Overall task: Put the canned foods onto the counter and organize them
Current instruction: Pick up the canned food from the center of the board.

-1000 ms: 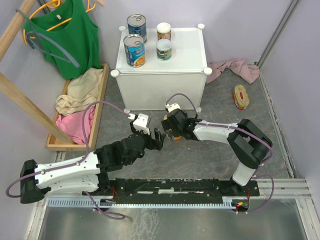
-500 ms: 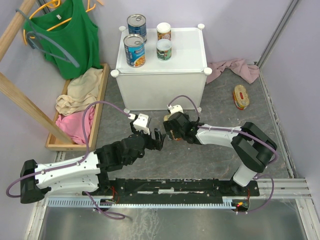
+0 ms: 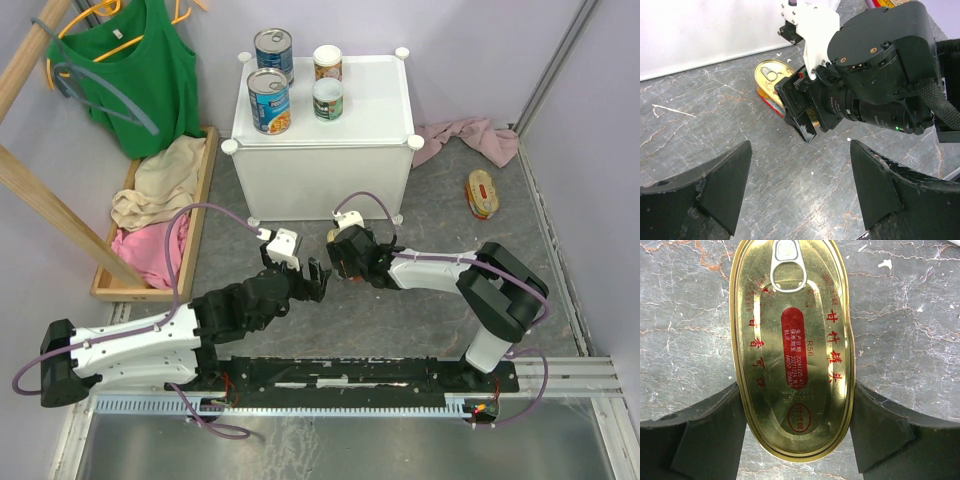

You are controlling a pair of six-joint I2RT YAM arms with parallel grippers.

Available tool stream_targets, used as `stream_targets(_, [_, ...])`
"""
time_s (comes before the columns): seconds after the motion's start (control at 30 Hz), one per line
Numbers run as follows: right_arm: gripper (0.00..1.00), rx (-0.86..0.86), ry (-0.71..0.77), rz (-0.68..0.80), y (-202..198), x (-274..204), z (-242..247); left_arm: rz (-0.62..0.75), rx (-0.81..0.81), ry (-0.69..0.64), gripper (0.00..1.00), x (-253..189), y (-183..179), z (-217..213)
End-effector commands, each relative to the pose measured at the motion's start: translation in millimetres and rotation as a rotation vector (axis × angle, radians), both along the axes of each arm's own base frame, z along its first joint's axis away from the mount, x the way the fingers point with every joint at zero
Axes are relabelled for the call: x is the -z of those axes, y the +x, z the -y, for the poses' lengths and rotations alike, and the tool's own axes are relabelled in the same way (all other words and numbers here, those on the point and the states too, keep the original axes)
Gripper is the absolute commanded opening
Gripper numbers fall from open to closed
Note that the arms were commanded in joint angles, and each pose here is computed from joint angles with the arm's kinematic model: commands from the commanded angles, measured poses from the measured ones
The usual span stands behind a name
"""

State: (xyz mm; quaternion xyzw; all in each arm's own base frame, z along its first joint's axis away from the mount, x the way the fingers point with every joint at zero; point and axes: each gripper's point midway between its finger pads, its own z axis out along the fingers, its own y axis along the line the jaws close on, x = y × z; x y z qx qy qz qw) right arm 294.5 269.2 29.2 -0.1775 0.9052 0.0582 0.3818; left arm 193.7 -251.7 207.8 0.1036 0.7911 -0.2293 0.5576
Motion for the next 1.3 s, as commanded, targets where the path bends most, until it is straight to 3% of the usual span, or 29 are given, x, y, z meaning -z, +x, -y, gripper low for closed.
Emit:
stream_targets(0.0, [0.40,0.012,0.015,0.009,0,-3,-1,0.012,-0.045,-0.068,0.86,-10,3,-4])
stream_targets(0.23, [0.28,-0.003,0.053,0.032,-3,-24,-1,0.007,-0.076,-0.069,0.86,-9,4,-11])
stream_targets(0.6, [0.23,-0.049,0.099,0.076,-8,-64,-3,-0.001,-0.105,-0.076,0.86,-6,5,-15])
stream_targets(1.17, [0.09,-0.070,0.111,0.073,-17,-65,0,-0.026,-0.097,-0.073,0.86,3,4,-11])
stream_targets(1.27, [0.01,-0.071,0.123,0.087,-17,-71,1,-0.031,-0.095,-0.071,0.86,5,4,-10])
